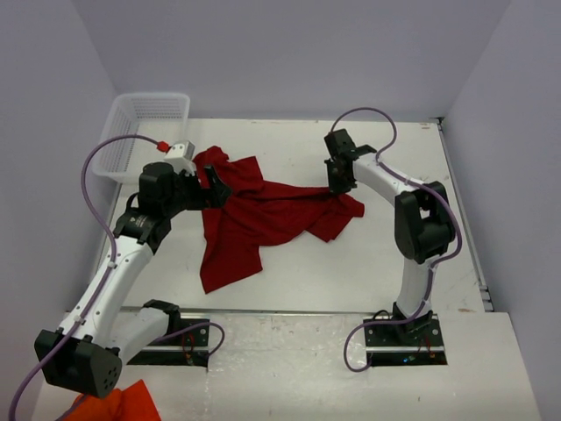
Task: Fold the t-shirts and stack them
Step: Flatten out the tshirt
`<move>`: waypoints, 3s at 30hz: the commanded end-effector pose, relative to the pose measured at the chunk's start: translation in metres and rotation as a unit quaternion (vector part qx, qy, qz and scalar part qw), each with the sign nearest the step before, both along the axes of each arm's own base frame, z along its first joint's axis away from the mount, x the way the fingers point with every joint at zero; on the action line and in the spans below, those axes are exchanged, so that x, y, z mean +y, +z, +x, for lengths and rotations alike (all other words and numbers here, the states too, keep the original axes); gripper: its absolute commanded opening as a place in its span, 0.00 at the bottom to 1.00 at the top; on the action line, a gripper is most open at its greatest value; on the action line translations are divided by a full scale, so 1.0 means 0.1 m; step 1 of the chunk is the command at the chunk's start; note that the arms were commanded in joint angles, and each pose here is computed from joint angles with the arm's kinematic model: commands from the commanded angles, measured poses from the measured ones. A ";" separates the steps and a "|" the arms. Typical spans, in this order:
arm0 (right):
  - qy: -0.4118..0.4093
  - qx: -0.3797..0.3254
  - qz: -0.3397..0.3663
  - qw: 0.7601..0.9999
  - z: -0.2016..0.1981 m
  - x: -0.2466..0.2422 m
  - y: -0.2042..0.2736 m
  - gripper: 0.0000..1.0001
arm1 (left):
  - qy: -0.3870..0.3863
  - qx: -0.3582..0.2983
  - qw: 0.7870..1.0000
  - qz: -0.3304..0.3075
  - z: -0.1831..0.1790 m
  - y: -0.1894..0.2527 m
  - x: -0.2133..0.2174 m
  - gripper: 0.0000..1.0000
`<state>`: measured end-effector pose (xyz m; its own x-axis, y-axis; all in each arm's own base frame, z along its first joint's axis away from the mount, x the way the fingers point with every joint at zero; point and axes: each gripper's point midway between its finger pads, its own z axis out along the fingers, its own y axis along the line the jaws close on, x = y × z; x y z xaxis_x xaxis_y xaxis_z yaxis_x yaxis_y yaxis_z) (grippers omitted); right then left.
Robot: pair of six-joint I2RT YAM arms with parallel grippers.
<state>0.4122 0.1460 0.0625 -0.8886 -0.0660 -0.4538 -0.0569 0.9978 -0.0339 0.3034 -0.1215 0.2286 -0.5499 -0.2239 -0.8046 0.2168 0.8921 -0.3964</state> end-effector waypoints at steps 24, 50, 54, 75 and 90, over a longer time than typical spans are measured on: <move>-0.053 -0.139 -0.033 0.988 0.17 -0.41 1.41 0.00 | 0.115 0.151 0.978 0.088 -0.10 -1.05 0.16 1.00; -0.095 -0.131 0.031 0.986 0.38 -0.87 1.44 0.00 | 0.212 0.291 0.925 0.124 -1.12 -2.03 0.08 0.83; -0.096 -0.131 0.031 0.986 0.40 -0.91 1.44 0.00 | 0.202 0.305 0.922 0.126 -1.13 -2.12 0.02 0.79; -0.178 -0.136 0.035 0.974 0.56 -1.72 1.55 0.00 | 0.154 0.328 0.927 0.102 -1.21 -2.17 -0.15 0.55; -0.177 -0.130 0.043 0.975 0.52 -1.70 1.52 0.00 | 0.008 0.343 0.938 0.052 -1.25 -2.29 -0.87 0.59</move>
<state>0.4637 -0.0254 0.1998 -0.7203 0.2861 -0.6319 0.3093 0.9479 0.0766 0.2063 -0.1989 0.0189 -0.8924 -0.2473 -0.3775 -0.1166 0.9345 -0.3364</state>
